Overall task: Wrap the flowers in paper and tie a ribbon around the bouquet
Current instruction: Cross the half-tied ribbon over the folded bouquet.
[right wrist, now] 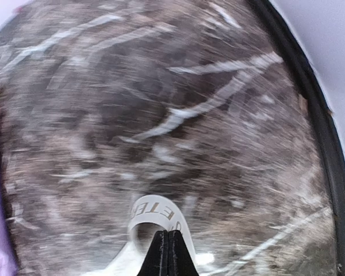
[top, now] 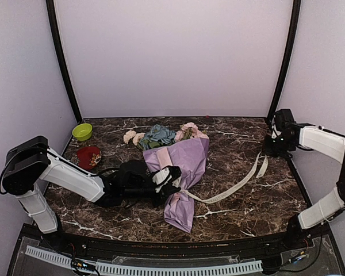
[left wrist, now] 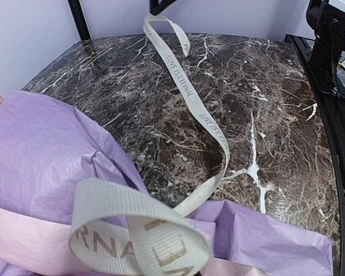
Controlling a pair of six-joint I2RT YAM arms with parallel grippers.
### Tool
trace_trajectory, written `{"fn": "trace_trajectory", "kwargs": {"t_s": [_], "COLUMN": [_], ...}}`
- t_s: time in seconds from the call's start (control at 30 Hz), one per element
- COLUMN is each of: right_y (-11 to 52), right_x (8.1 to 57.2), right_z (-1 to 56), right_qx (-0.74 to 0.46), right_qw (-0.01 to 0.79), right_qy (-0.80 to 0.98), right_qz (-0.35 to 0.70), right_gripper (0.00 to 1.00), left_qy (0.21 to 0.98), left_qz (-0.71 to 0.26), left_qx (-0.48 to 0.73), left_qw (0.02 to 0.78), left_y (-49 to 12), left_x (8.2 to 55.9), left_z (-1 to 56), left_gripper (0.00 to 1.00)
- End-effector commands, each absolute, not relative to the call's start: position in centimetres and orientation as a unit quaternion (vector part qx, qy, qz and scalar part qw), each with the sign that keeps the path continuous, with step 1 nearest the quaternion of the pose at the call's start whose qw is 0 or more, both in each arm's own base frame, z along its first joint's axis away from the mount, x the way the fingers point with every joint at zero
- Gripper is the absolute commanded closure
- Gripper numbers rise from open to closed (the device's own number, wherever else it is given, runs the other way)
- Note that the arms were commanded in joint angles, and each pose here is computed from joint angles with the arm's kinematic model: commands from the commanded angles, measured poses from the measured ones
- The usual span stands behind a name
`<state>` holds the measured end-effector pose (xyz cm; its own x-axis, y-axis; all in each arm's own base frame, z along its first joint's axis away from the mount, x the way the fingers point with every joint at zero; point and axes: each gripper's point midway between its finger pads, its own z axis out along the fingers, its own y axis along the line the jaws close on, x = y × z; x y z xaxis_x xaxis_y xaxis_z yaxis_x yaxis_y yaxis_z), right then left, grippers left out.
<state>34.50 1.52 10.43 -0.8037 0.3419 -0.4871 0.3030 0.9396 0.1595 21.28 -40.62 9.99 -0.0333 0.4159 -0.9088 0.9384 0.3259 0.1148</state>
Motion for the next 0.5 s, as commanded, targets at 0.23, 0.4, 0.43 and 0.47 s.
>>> {"fn": "trace_trajectory", "kwargs": {"t_s": [0.23, 0.4, 0.43, 0.47], "right_y": [33.0, 47.2, 49.3, 51.3], "right_x": [35.5, 29.0, 27.9, 26.8], "right_z": [28.8, 30.6, 30.4, 30.5], "right_qx": [-0.079, -0.209, -0.229, -0.249], "right_qw": [0.383, 0.344, 0.333, 0.327], "right_qy": [0.872, 0.835, 0.830, 0.822], "right_qz": [0.294, 0.376, 0.385, 0.394], "right_gripper": [1.00, 1.00, 1.00, 1.00], "left_qy": [0.636, 0.633, 0.633, 0.632], "left_qz": [-0.257, -0.247, -0.247, -0.247], "left_qx": [0.542, 0.552, 0.554, 0.556], "left_qw": [0.485, 0.483, 0.481, 0.480], "left_y": [-41.5, -41.6, -41.6, -41.5], "left_x": [19.7, 19.1, 18.9, 18.7], "left_z": [10.7, 10.5, 10.4, 10.3], "left_gripper": [1.00, 1.00, 1.00, 1.00]}}
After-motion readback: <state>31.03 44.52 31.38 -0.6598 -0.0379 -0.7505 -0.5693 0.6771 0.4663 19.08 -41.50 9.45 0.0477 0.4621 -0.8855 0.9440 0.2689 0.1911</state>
